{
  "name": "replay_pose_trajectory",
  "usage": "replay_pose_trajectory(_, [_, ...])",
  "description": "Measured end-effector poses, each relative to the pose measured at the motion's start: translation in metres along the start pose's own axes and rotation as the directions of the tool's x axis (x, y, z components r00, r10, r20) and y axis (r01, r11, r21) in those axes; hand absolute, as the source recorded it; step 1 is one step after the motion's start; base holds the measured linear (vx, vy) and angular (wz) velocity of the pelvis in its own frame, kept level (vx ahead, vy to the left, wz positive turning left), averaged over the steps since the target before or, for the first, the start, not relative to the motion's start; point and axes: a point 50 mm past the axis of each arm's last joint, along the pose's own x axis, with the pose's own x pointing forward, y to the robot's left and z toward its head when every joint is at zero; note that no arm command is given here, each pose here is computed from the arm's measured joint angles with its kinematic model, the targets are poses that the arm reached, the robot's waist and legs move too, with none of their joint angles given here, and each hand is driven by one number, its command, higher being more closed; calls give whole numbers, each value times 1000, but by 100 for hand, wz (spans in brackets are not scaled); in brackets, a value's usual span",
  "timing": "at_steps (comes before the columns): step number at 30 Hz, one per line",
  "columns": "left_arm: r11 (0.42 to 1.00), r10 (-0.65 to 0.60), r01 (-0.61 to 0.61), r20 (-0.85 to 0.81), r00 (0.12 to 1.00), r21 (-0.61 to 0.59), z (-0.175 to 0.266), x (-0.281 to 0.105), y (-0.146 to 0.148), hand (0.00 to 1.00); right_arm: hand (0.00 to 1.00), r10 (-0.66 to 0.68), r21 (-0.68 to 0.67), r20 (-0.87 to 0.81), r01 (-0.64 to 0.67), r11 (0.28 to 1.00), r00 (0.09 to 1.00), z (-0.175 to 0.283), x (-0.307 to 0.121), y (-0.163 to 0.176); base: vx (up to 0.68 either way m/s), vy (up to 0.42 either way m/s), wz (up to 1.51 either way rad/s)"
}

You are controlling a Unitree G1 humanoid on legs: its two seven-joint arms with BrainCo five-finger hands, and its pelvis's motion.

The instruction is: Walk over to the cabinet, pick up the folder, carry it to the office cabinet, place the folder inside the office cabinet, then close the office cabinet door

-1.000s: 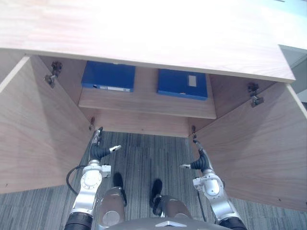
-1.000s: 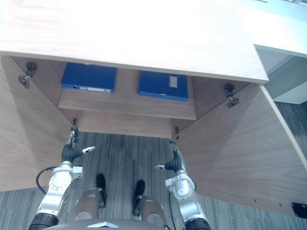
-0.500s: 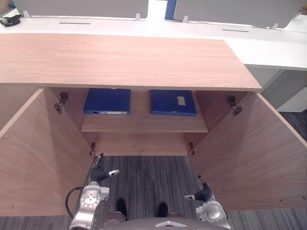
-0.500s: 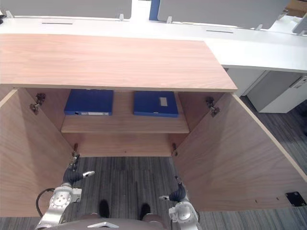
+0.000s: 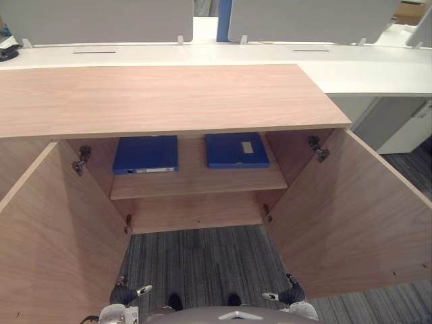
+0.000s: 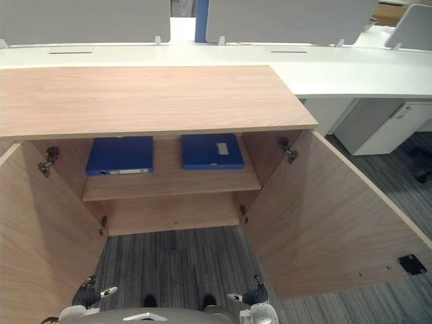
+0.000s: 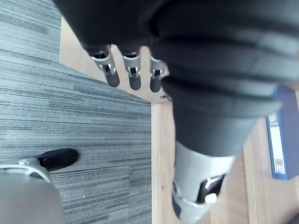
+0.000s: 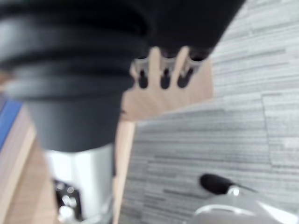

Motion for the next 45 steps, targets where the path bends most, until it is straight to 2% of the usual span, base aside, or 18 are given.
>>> replay_pose_trajectory(4, [998, 56, -57, -31, 998, -25, -2, 3, 8, 0, 0, 9, 25, -41, -8, 1000, 999, -6, 0, 3, 32, 15, -37])
replay_pose_trajectory(10, [994, 110, -109, 52, 993, -23, 17, 4, 16, 0, 0, 23, 52, -49, -20, 998, 999, -1, 1, 10, 74, 13, -6])
replay_pose_trajectory(16, [990, 142, -143, 74, 987, 14, 29, 9, 28, 0, 0, 24, 53, -24, -23, 998, 999, 10, 5, 11, 120, -65, 32])
replay_pose_trajectory(19, [984, 169, -173, 83, 982, 36, 32, 10, 43, 0, 0, 29, 54, -36, -27, 998, 999, 5, 3, 12, 222, -194, 38])
replay_pose_trajectory(24, [984, 179, -179, 89, 980, -11, 39, 13, 43, 0, 0, 8, 32, -46, -6, 999, 999, -1, 3, 0, 394, -207, 27])
replay_pose_trajectory(26, [986, 165, -161, 92, 982, -52, 39, 13, 32, 0, 0, 6, 33, -32, -5, 999, 999, 4, 5, -1, 343, -89, 7])
replay_pose_trajectory(28, [992, 115, -110, 75, 991, -69, 30, 10, 8, 0, 0, -15, 47, -20, 16, 999, 1000, 8, 7, -5, 309, 36, 8])
replay_pose_trajectory(30, [993, 97, -92, 66, 993, -67, 26, 9, 3, 0, 0, -30, 76, -14, 31, 997, 999, 13, 9, -7, 222, 135, 5])
replay_pose_trajectory(32, [995, 87, -84, 59, 995, -51, 22, 7, 2, 0, 0, -52, 93, 11, 50, 994, 999, 20, 12, -14, 169, 170, -6])
replay_pose_trajectory(34, [992, 123, -123, 41, 992, -20, 14, 5, 19, 0, 0, -29, 125, 7, 28, 992, 1000, 21, 10, -3, 143, 123, 3])
replay_pose_trajectory(35, [992, 130, -129, 41, 991, -13, 14, 4, 22, 0, 100, -25, 131, 5, 24, 991, 1000, 20, 9, -1, 161, 138, 4])
replay_pose_trajectory(45, [992, 126, -127, 30, 992, 11, 9, 2, 23, 0, 100, -26, 140, 7, 25, 990, 1000, 20, 8, 2, -3, 19, -19])
